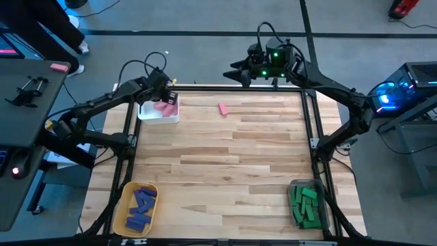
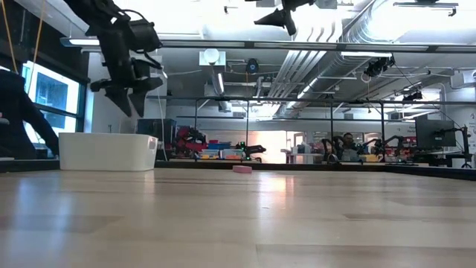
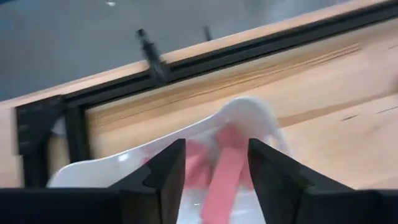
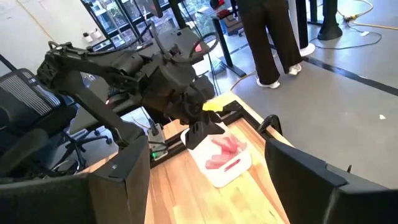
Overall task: Sort blocks
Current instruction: Put the pink block into the white bin
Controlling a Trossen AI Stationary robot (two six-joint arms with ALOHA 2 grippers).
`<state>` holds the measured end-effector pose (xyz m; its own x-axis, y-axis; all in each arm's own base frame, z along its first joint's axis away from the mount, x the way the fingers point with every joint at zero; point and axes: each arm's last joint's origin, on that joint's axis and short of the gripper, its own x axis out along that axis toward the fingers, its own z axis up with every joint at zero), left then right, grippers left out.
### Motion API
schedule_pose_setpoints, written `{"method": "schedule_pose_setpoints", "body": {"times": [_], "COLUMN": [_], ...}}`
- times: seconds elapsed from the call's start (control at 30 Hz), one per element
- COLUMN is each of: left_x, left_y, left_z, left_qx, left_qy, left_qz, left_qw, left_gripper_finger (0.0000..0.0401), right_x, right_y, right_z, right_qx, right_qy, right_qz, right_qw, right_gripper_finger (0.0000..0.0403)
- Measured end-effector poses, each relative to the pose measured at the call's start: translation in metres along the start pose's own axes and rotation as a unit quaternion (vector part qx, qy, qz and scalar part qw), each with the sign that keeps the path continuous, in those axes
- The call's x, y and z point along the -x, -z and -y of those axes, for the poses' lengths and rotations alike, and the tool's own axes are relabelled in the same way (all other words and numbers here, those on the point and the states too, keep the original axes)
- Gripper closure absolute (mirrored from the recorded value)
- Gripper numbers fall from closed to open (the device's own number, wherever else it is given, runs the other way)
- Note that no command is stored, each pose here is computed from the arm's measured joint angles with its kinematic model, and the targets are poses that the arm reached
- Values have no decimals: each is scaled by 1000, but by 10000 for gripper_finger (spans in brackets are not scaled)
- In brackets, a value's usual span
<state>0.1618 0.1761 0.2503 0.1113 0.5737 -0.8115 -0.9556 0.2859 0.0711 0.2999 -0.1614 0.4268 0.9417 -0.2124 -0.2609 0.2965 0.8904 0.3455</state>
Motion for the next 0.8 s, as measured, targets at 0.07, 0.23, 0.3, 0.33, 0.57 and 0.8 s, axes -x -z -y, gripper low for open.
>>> {"method": "schedule_pose_setpoints", "body": {"times": [0.07,0.23,0.3,0.33,0.57,0.8], "left_x": [4,18,26,29,26,67], "left_y": [-6,-31,-39,-42,-53,-79], "left_z": [3,24,37,44,77,55], "left_qx": [18,65,61,58,17,-6], "left_qy": [30,203,245,252,256,267], "left_qz": [7,81,123,139,148,234], "left_qw": [999,974,960,956,955,935], "left_gripper_finger": [233,214,212,212,211,211], "right_x": [0,0,-2,-4,-50,-123], "right_y": [0,4,10,13,60,133], "right_z": [0,1,4,6,38,67], "right_qx": [0,-7,-18,-31,-137,-134], "right_qy": [0,4,17,29,161,246], "right_qz": [0,-22,-46,-59,-174,-272], "right_qw": [1000,1000,999,997,962,921], "right_gripper_finger": [153,153,153,153,153,153]}}
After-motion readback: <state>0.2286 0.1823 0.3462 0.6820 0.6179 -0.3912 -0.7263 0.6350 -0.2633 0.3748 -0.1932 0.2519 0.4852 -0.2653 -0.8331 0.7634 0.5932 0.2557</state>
